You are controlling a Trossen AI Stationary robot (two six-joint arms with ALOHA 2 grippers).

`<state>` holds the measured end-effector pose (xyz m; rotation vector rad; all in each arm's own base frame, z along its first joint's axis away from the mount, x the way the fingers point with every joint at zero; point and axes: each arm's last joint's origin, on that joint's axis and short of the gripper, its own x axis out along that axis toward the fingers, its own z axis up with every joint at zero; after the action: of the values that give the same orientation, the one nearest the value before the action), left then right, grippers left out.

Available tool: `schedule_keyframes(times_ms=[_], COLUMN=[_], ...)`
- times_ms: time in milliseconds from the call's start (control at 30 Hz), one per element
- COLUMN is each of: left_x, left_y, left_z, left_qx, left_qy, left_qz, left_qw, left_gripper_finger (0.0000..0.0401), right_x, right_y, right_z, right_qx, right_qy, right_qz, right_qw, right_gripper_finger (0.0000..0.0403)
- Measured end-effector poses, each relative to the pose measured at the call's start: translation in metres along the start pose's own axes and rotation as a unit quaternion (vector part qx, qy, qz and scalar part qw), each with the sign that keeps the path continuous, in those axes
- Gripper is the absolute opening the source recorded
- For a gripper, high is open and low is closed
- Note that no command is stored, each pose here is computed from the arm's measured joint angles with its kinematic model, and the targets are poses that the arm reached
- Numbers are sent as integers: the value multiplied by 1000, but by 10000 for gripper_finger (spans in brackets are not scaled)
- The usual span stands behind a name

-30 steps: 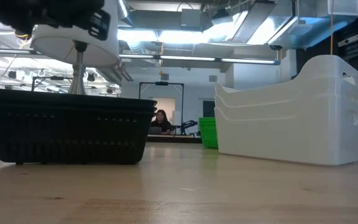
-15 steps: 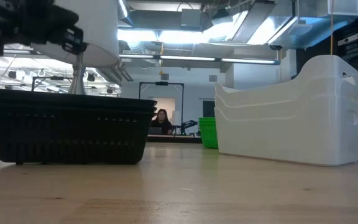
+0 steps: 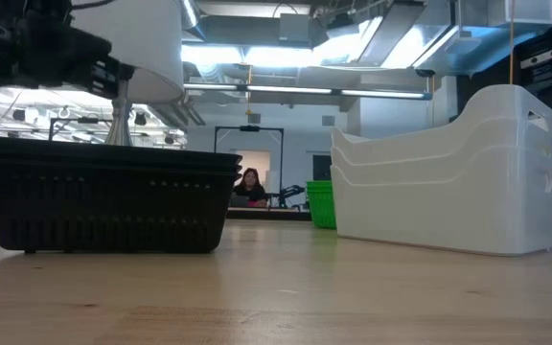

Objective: Stack baskets by color
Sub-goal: Return to Home Position

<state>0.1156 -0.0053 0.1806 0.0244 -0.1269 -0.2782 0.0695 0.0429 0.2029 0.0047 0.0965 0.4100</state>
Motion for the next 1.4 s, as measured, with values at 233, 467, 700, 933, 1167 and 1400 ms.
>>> schedule_keyframes(times_ms=[233,467,700,933,1167,1400], left_x=[-1,-1,-1,-1,-1,-1], left_y=[0,0,1,2,2,2], left_z=[-12,-14,-14,-14,-14,-14], left_qx=[-27,-18,-16,-16,-16,-16], left_qy=[62,68,69,69,69,69], left_qz=[7,7,24,32,32,32], left_qw=[998,997,997,997,997,997], left_gripper_finger=[0,0,0,0,0,0], right_x=[0,0,0,0,0,0], right_y=[0,0,0,0,0,0], right_z=[0,-4,-4,-4,-4,-4], right_qx=[-42,-44,-42,-43,-43,-42], right_qy=[1,21,20,20,20,20], right_qz=[0,0,0,0,0,0], right_qw=[999,999,999,999,999,999], right_gripper_finger=[0,0,1,1,1,1])
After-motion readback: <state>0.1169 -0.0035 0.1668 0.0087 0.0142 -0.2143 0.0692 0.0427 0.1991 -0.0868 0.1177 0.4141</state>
